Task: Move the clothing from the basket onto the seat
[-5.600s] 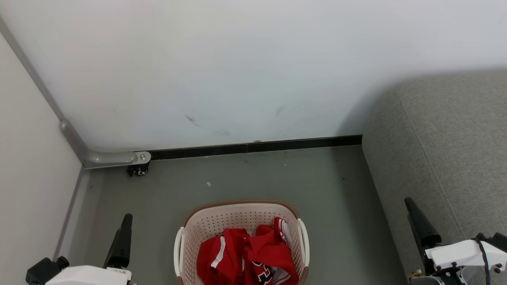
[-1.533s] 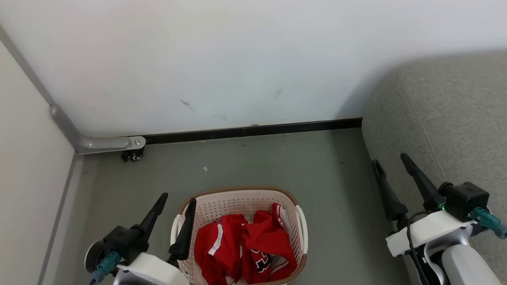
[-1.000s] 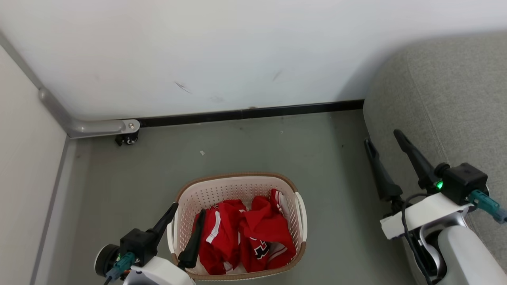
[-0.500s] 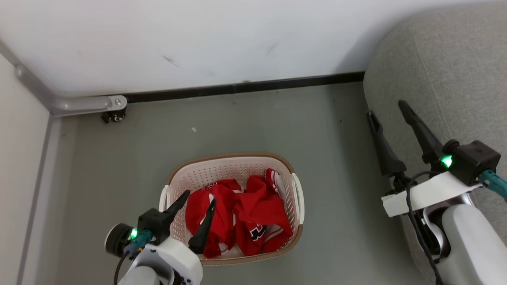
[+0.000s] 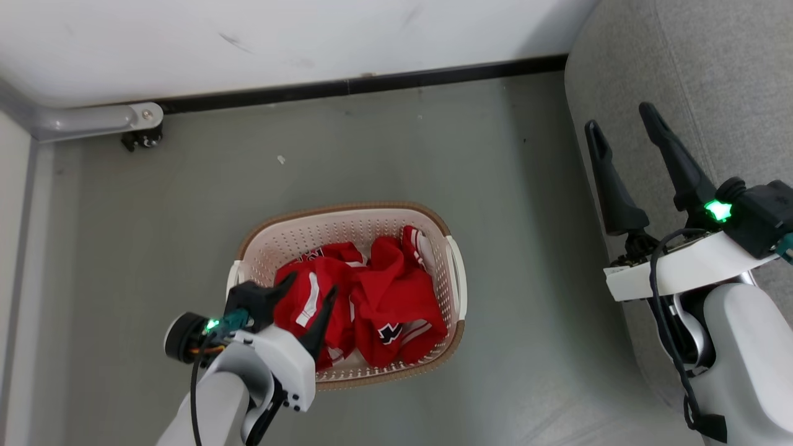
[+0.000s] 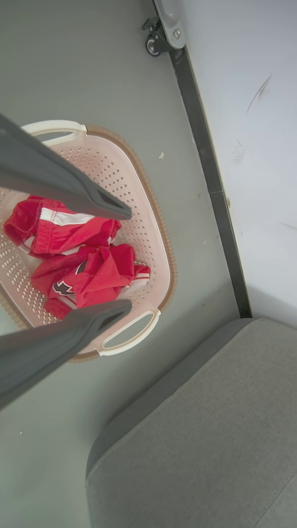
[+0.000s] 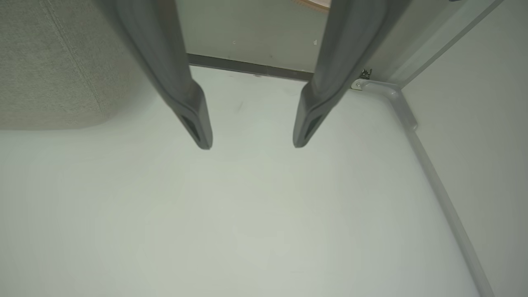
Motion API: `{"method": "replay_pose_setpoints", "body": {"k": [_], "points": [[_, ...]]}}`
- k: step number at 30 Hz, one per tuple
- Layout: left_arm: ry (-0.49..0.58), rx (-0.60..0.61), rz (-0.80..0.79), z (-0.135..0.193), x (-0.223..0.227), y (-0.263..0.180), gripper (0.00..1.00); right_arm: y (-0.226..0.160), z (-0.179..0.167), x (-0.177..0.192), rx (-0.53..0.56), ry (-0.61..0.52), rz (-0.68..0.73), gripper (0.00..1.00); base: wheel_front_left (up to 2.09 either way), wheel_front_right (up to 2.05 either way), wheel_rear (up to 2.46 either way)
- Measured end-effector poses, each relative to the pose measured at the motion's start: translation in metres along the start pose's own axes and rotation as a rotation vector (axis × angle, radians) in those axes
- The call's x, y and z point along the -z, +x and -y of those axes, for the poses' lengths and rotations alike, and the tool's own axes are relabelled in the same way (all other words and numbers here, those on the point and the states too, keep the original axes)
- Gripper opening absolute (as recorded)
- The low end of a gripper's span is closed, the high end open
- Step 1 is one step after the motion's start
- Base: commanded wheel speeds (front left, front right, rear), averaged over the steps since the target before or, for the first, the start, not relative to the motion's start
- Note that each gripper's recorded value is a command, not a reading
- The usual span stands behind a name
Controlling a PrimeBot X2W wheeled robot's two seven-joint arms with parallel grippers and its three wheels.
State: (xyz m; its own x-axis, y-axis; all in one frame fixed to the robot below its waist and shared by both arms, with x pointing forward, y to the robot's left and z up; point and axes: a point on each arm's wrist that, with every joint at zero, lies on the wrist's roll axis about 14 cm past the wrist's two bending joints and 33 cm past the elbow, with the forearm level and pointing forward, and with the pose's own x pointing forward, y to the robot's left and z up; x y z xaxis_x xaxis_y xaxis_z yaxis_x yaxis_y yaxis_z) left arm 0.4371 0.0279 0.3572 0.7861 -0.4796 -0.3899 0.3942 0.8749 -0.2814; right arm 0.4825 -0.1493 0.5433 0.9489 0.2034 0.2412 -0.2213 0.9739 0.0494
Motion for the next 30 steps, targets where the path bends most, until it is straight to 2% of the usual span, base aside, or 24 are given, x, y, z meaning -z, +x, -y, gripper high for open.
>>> {"method": "replay_pose_setpoints", "body": {"k": [6, 19, 30], "points": [[0.035, 0.025, -0.060, 0.002, 0.007, 0.021, 1.00, 0.008, 0.005, 0.007, 0.006, -0.004, -0.001, 1.00, 0.00, 0.00, 0.00], [0.204, 0.102, -0.173, 0.010, 0.031, 0.060, 1.00, 0.025, 0.016, 0.022, 0.015, -0.020, 0.002, 1.00, 0.00, 0.00, 0.00], [0.193, 0.089, -0.258, 0.001, 0.058, 0.080, 1.00, 0.044, 0.003, 0.025, -0.050, -0.050, 0.035, 1.00, 0.00, 0.00, 0.00]]}}
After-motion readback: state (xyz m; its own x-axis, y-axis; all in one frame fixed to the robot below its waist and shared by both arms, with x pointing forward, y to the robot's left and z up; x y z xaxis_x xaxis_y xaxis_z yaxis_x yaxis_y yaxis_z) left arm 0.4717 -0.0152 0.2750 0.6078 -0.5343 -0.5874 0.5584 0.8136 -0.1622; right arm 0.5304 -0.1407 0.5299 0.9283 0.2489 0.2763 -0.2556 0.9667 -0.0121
